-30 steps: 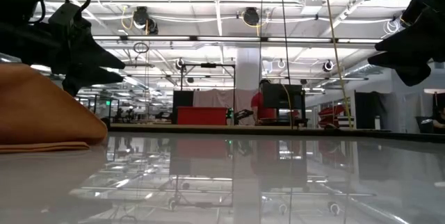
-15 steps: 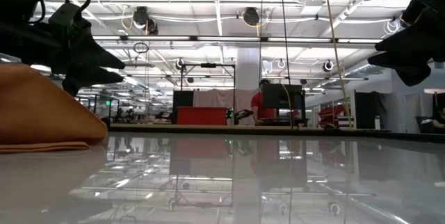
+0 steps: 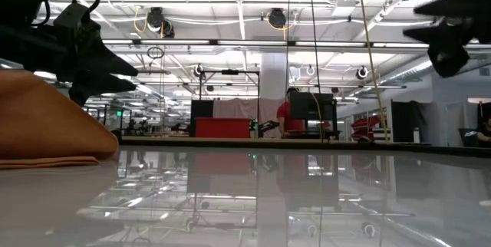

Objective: Roll towel into tight, uniform cylinder
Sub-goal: Fold the kitchen towel

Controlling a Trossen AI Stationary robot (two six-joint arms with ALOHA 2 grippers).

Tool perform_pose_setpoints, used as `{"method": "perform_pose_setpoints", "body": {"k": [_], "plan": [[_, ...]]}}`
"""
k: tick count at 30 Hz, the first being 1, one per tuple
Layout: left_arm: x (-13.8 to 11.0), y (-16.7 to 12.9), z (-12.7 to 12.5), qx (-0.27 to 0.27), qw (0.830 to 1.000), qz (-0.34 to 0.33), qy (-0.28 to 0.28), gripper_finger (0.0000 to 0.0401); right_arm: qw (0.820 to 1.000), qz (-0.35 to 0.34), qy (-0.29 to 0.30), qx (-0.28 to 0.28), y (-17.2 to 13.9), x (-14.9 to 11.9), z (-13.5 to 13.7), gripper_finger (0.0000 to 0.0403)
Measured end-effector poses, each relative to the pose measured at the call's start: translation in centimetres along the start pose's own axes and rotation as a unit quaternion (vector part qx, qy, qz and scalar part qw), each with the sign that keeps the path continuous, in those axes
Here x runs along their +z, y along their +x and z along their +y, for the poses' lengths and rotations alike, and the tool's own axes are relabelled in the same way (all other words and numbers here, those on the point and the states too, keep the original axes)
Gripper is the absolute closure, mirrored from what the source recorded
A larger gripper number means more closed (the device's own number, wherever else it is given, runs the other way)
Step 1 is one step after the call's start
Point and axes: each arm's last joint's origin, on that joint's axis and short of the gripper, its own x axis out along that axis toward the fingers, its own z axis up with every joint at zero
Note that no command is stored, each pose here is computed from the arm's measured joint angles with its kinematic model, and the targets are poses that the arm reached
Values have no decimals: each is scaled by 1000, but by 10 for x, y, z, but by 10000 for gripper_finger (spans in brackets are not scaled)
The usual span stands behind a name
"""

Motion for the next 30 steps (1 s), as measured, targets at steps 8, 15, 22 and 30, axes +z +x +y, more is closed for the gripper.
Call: {"method": "perform_pose_setpoints", "body": {"k": [8,15,22,30], "plan": [[0,0,0,0,1000,0,0,215,992,-49,-84,78,14,10,20,237],[0,0,0,0,1000,0,0,215,978,-43,-135,155,34,6,32,237],[0,0,0,1,1000,1,1,215,970,0,-178,166,67,14,53,237],[0,0,0,1,1000,2,1,215,956,37,-225,182,122,17,85,237]]}}
